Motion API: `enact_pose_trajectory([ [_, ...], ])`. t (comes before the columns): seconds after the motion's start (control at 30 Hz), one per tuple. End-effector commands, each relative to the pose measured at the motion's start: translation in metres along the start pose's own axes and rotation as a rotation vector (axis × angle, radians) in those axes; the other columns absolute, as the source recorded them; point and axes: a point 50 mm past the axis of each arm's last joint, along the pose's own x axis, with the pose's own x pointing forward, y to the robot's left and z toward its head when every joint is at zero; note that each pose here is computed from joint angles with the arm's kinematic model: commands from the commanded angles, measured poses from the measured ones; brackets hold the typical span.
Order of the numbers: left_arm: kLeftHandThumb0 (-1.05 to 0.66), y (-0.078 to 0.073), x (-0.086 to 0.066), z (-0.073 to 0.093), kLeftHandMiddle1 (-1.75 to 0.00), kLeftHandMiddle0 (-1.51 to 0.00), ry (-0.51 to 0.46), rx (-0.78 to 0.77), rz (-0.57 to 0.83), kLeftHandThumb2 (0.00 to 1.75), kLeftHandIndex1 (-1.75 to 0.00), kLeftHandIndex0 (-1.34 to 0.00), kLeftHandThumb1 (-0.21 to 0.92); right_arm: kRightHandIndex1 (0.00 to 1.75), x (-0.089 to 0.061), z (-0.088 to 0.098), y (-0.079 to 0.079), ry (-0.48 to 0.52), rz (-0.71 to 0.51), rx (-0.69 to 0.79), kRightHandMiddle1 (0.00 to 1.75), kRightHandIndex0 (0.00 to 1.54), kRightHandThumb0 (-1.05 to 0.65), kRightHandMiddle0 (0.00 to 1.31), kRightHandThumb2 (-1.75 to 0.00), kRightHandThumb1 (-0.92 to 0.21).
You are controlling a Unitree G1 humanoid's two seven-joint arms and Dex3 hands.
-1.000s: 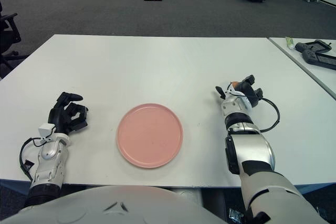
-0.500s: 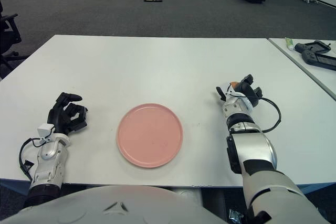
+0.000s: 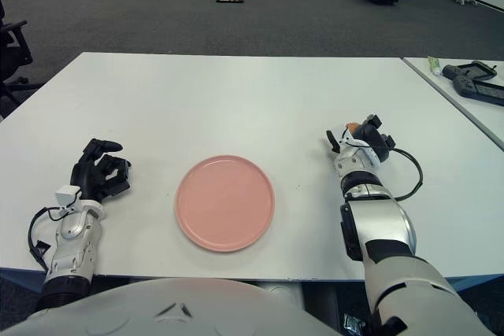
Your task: Put the apple into the plate.
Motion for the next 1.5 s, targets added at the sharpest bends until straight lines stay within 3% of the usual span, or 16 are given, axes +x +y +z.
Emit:
enact_pose_trajectory([
  [0.0, -0.01, 0.002, -0.003, -0.010, -1.75, -0.47, 0.059, 0.004, 0.010, 1.25, -1.75, -0.41, 0.39, 1.54, -0.013, -0.021, 0.022, 0.091, 0.075, -0.007, 1.65, 0.13, -0.42, 0.30, -1.04, -0.50],
  [0.07, -0.01, 0.002, -0.003, -0.010, -1.75, -0.48, 0.058, 0.005, 0.009, 1.26, -1.75, -0.42, 0.38, 1.60, -0.013, -0.018, 0.023, 0.088, 0.063, -0.002, 1.70, 0.17, -0.42, 0.37, -1.05, -0.51],
  [0.2, -0.01, 0.002, -0.003, -0.009, -1.75, -0.49, 0.054, 0.000, 0.006, 1.26, -1.74, -0.42, 0.38, 1.49, -0.012, -0.020, 0.021, 0.093, 0.040, 0.018, 1.73, 0.47, -0.11, 0.45, -1.10, -0.43],
  [0.37, -0.01, 0.002, -0.003, -0.009, -1.75, -0.50, 0.051, -0.008, 0.008, 1.28, -1.75, -0.42, 0.36, 1.38, -0.011, -0.023, 0.015, 0.079, -0.028, 0.053, 1.74, 0.81, -0.02, 0.55, -1.35, -0.19],
  [0.47, -0.01, 0.002, -0.003, -0.009, -1.75, -0.51, 0.050, -0.004, 0.008, 1.29, -1.73, -0.44, 0.35, 1.38, -0.011, -0.022, 0.014, 0.072, -0.055, 0.085, 1.75, 0.89, -0.01, 0.58, -1.44, -0.11],
  [0.8, -0.01, 0.003, -0.002, -0.009, -1.75, -0.55, 0.056, 0.011, 0.011, 1.33, -1.71, -0.47, 0.31, 1.52, -0.011, -0.011, 0.010, 0.036, -0.124, 0.206, 1.75, 0.88, 0.00, 0.56, -1.52, -0.08],
  [1.13, -0.01, 0.004, -0.001, -0.010, -1.75, -0.55, 0.061, 0.004, 0.011, 1.31, -1.70, -0.47, 0.32, 1.53, -0.009, -0.007, 0.006, 0.018, -0.146, 0.222, 1.75, 0.87, 0.00, 0.55, -1.51, -0.09],
  [1.47, -0.01, 0.005, -0.001, -0.010, -1.75, -0.55, 0.050, -0.012, 0.001, 1.33, -1.71, -0.47, 0.31, 1.54, -0.008, 0.009, -0.005, -0.037, -0.225, 0.350, 1.75, 0.86, 0.00, 0.55, -1.52, -0.09],
])
